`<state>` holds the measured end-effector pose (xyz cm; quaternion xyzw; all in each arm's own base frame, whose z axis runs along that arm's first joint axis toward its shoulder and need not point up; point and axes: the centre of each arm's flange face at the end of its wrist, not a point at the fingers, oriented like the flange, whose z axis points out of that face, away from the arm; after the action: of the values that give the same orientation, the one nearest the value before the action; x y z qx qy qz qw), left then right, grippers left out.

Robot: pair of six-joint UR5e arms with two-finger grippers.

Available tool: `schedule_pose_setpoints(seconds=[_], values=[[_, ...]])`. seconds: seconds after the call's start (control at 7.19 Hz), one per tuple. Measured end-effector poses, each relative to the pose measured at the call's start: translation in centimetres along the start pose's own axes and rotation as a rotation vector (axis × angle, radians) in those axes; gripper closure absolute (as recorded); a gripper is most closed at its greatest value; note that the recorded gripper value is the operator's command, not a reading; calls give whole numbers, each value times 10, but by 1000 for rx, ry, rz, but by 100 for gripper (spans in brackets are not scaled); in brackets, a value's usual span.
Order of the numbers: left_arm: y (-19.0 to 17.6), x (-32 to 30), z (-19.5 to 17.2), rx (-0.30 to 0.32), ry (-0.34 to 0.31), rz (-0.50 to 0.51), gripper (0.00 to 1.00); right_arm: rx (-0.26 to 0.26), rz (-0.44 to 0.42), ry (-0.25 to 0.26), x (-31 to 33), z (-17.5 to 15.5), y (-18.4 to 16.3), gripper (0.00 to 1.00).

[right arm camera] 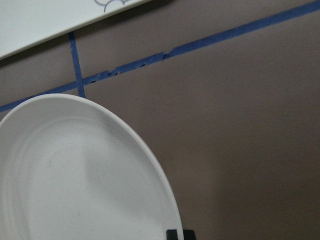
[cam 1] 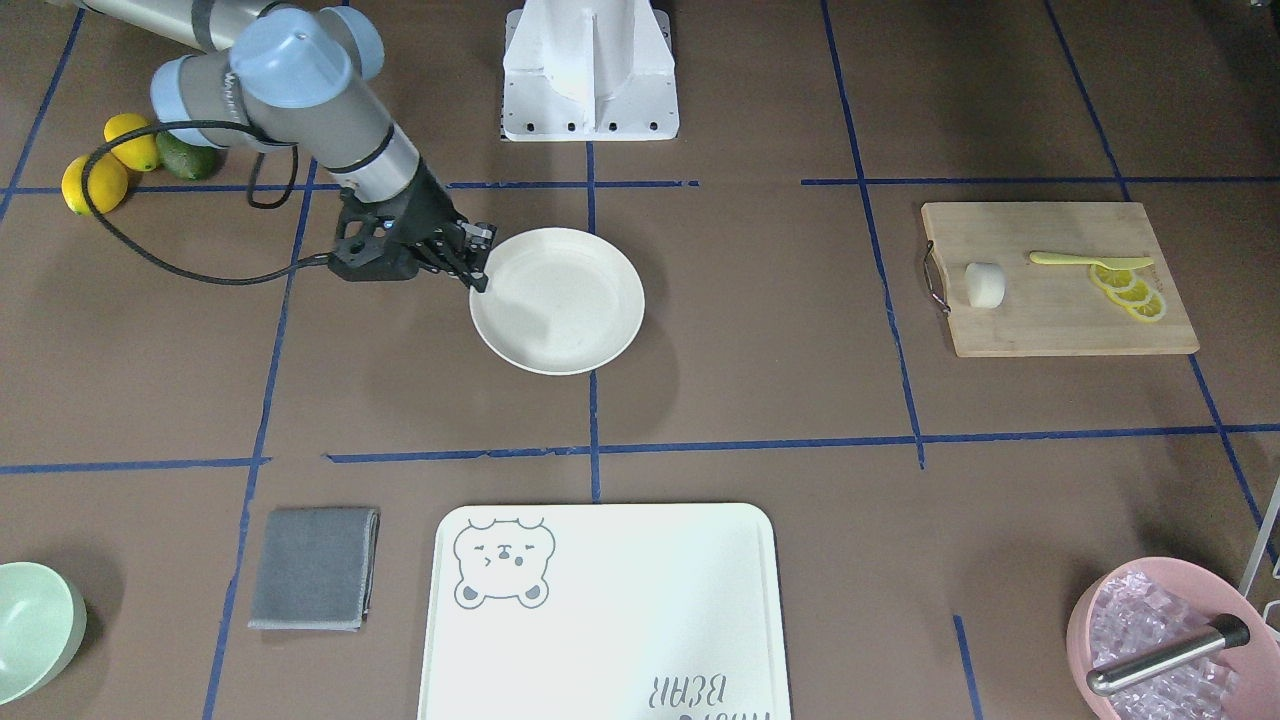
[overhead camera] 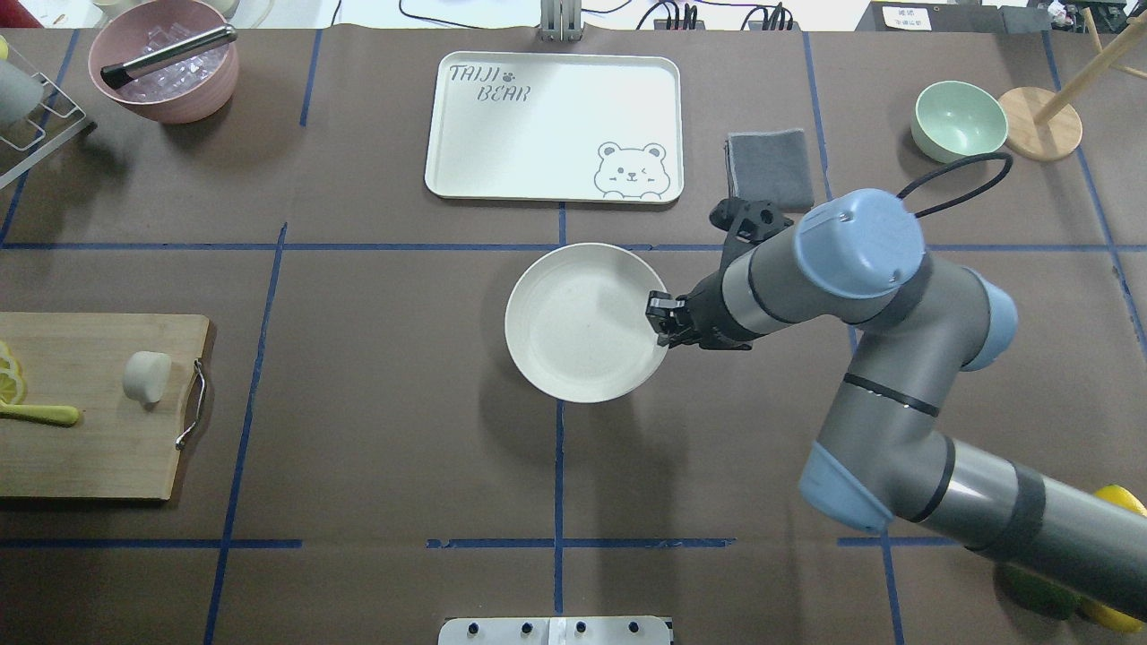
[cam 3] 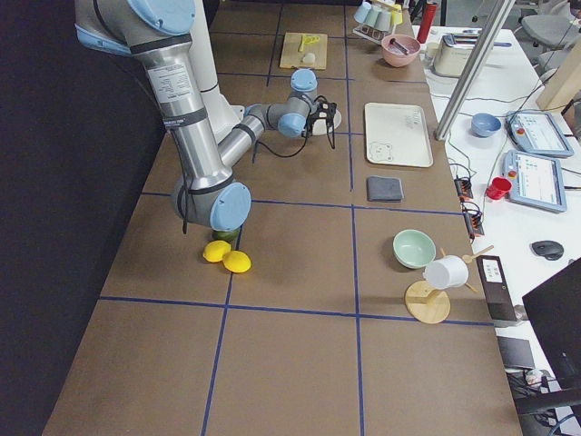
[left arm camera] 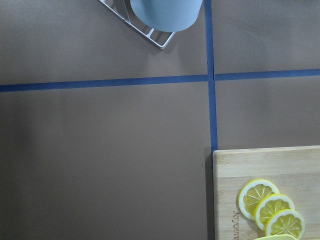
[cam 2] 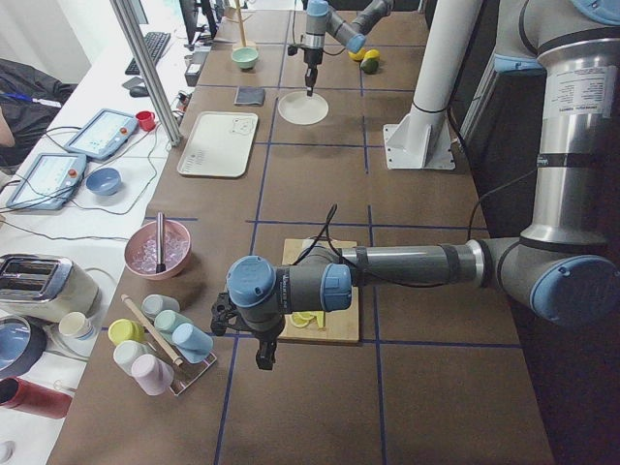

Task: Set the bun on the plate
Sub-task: 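Drag the white plate with the right gripper to the table center, release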

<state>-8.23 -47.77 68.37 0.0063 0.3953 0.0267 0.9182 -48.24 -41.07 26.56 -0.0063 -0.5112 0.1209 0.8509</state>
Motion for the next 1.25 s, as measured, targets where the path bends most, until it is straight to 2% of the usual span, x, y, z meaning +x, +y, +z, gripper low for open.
schedule_pose_setpoints(seconds=[0.28, 0.42, 0.56, 0.7, 1.11, 1.25], values=[[0, -1, 0, 0, 0, -2, 0, 8, -1, 44, -16, 36, 16, 99], [0, -1, 0, 0, 0, -3, 0, 9, -2, 55, -16, 44, 19, 91], [0, -1, 0, 0, 0, -3, 0, 9, -2, 61, -15, 47, 20, 38], [0, 0, 0, 1, 1, -1, 0, 9, -1, 65, -14, 48, 19, 1], [-1, 1, -2, 14, -1, 12, 0, 13, -3, 59, -15, 45, 19, 1], [-3, 4, -4, 27, -2, 24, 0, 18, 0, 52, -18, 35, 16, 1]])
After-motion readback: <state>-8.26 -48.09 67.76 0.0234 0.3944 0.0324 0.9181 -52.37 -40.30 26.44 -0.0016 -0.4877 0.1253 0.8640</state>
